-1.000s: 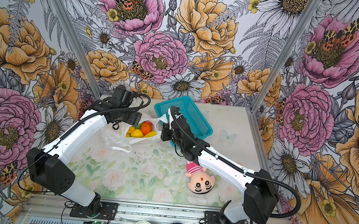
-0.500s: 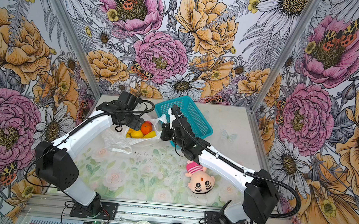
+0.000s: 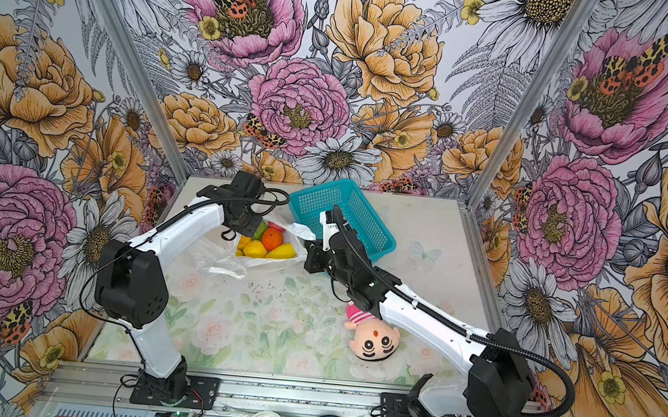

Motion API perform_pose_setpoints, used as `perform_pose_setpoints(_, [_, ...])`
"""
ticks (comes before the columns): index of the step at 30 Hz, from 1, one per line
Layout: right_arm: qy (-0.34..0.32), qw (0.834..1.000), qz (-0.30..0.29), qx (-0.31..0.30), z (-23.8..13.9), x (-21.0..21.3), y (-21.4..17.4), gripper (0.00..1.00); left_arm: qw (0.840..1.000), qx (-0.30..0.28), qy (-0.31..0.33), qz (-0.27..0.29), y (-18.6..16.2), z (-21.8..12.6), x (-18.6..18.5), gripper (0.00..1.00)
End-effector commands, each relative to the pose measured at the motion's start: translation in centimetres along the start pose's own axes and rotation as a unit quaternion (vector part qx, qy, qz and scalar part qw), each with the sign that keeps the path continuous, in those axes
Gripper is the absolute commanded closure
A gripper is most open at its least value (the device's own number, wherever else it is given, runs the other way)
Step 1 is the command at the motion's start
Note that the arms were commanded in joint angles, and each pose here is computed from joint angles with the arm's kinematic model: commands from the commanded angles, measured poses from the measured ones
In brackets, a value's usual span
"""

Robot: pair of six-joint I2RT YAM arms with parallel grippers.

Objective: Untie the knot of the plastic bag and take out the fruit

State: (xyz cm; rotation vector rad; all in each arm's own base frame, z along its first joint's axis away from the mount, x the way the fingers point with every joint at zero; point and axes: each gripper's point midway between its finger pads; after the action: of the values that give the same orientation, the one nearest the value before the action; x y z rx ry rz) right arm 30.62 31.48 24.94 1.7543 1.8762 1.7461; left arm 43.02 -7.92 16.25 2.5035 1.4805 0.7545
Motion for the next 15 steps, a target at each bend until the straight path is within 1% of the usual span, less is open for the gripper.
perform_pose_setpoints(1, [0.021, 1.0, 0.003, -0.017, -0.9, 0.5, 0.0, 1.0, 0.998, -0.03, -0.007, -0.055, 1.4, -1.4, 2.1, 1.0])
perform_pose_setpoints(3, [0.007, 1.0, 0.002, -0.027, -1.0, -0.2, 0.2, 1.0, 0.997, -0.044, -0.022, -0.059, 2.0, -2.0, 1.8, 1.0])
perform_pose_setpoints(5, [0.002, 1.0, -0.009, -0.024, -1.0, -0.5, 0.0, 1.0, 0.997, -0.045, -0.012, -0.054, 1.9, -2.3, 2.0, 1.0])
perform_pose_setpoints(6, [-0.005, 1.0, -0.011, -0.023, -1.0, -0.7, 0.2, 0.95, 0.998, -0.04, 0.004, -0.053, 1.6, -2.3, 2.4, 1.0])
perform_pose_setpoints(8, [-0.019, 0.999, -0.013, -0.023, -1.2, -1.1, 0.2, 0.8, 0.997, -0.035, 0.027, -0.056, 1.4, -2.4, 3.2, 1.0])
perform_pose_setpoints(10, [-0.016, 0.999, -0.011, -0.026, -1.5, -1.1, 0.3, 0.59, 0.996, -0.038, 0.04, -0.067, 1.5, -2.8, 4.1, 1.0])
perform_pose_setpoints(11, [-0.012, 1.0, -0.009, -0.027, -1.6, -1.1, 0.1, 0.51, 0.995, -0.043, 0.04, -0.076, 1.7, -3.1, 4.5, 1.0])
perform_pose_setpoints(13, [0.001, 0.999, -0.004, -0.032, -1.8, -0.9, 0.0, 0.37, 0.992, -0.06, 0.036, -0.101, 2.4, -3.9, 5.5, 1.0])
perform_pose_setpoints(15, [0.011, 0.999, -0.002, -0.036, -1.9, -0.7, 0.0, 0.29, 0.989, -0.074, 0.048, -0.122, 3.2, -5.1, 7.1, 1.0])
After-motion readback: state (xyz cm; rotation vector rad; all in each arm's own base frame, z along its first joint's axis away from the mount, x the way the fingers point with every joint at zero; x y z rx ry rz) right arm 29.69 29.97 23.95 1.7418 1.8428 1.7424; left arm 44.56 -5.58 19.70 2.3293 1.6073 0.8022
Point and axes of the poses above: each gripper's point midway between its finger pads, its own z axis out along the fingers, its own x axis along the line the jaws close on, y = z × x, and after that the axes turned 12 degrees about z, right-handed
